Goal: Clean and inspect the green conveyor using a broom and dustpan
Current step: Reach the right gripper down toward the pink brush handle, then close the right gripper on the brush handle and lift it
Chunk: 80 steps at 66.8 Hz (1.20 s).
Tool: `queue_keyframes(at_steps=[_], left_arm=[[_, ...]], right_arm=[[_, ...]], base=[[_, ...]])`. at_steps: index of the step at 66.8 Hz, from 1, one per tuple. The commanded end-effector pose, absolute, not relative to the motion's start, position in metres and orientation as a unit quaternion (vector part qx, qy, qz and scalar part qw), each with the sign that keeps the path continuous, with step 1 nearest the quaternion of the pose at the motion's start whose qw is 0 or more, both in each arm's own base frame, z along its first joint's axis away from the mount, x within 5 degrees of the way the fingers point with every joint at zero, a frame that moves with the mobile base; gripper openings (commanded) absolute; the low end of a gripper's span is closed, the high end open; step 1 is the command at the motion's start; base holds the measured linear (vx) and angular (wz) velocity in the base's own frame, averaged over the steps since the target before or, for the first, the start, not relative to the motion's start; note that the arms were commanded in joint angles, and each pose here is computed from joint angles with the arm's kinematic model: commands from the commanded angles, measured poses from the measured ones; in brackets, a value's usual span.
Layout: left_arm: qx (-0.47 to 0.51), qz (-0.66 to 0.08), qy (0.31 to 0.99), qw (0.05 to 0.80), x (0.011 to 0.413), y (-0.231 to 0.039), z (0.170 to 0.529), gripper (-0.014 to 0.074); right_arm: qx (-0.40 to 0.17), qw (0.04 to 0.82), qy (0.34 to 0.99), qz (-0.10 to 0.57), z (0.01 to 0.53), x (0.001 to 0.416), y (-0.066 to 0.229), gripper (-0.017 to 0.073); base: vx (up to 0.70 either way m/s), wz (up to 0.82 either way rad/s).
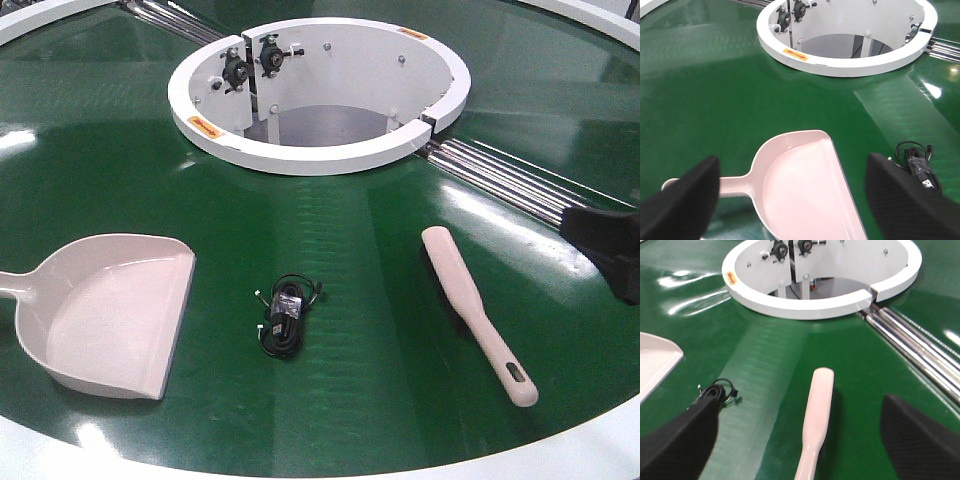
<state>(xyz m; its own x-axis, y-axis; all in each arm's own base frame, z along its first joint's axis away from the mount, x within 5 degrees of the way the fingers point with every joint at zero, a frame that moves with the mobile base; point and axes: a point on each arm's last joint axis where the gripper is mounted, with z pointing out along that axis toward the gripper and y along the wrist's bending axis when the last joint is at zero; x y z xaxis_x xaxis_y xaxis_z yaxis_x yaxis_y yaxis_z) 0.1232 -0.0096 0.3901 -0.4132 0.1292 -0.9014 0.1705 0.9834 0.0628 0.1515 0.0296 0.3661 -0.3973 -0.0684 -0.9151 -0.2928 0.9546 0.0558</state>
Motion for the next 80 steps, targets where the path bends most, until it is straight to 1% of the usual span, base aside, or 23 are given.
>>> queue_keyframes(at_steps=[1,6,12,15,23,33,42,53,61,80], left_arm=[[0.084,-0.026,0.815,0.573,0.125,-0.011,0.405,0.0664],[0.084,-0.026,0.815,0.573,0.125,-0.011,0.405,0.0659],[0.084,-0.026,0.815,0.573,0.125,-0.011,0.405,0.0640],[0.084,-0.026,0.815,0.573,0.125,-0.011,0.405,0.0627],[0.084,-0.026,0.815,0.572,0.125,-0.011,0.405,0.0598],[0.084,-0.026,0.815,0.572,0.125,-0.011,0.405,0.0587],[0.084,-0.026,0.815,0.573,0.125,-0.011,0.405,0.0587],[0.084,-0.026,0.815,0.572,0.125,-0.011,0.405,0.0587],[0.085,-0.027,0.817,0.570,0.124,-0.011,0.405,0.0587],[0.085,-0.027,0.818,0.569,0.124,-0.011,0.404,0.0587]], right_arm=[[-0.096,0.585,0.800,0.094,0.382,0.157,0.027,0.0728],[-0.100,0.557,0.818,0.104,0.376,0.162,0.029,0.0720],[-0.122,0.482,0.859,0.120,0.363,0.175,0.034,0.0707],[-0.130,0.442,0.879,0.125,0.357,0.186,0.036,0.0702],[-0.144,0.377,0.907,0.120,0.348,0.217,0.039,0.0696],[-0.158,0.331,0.927,0.073,0.337,0.261,0.051,0.0682],[-0.157,0.289,0.944,0.031,0.321,0.303,0.071,0.0673],[-0.147,0.224,0.963,0.022,0.292,0.344,0.087,0.0651],[-0.142,0.204,0.969,0.021,0.275,0.368,0.094,0.0623],[-0.130,0.171,0.977,0.017,0.241,0.398,0.094,0.0606]], base=[[0.00,0.00],[0.00,0.00],[0.00,0.00],[0.00,0.00],[0.00,0.00],[0.00,0.00],[0.00,0.00],[0.00,0.00],[0.00,0.00],[0.00,0.00]])
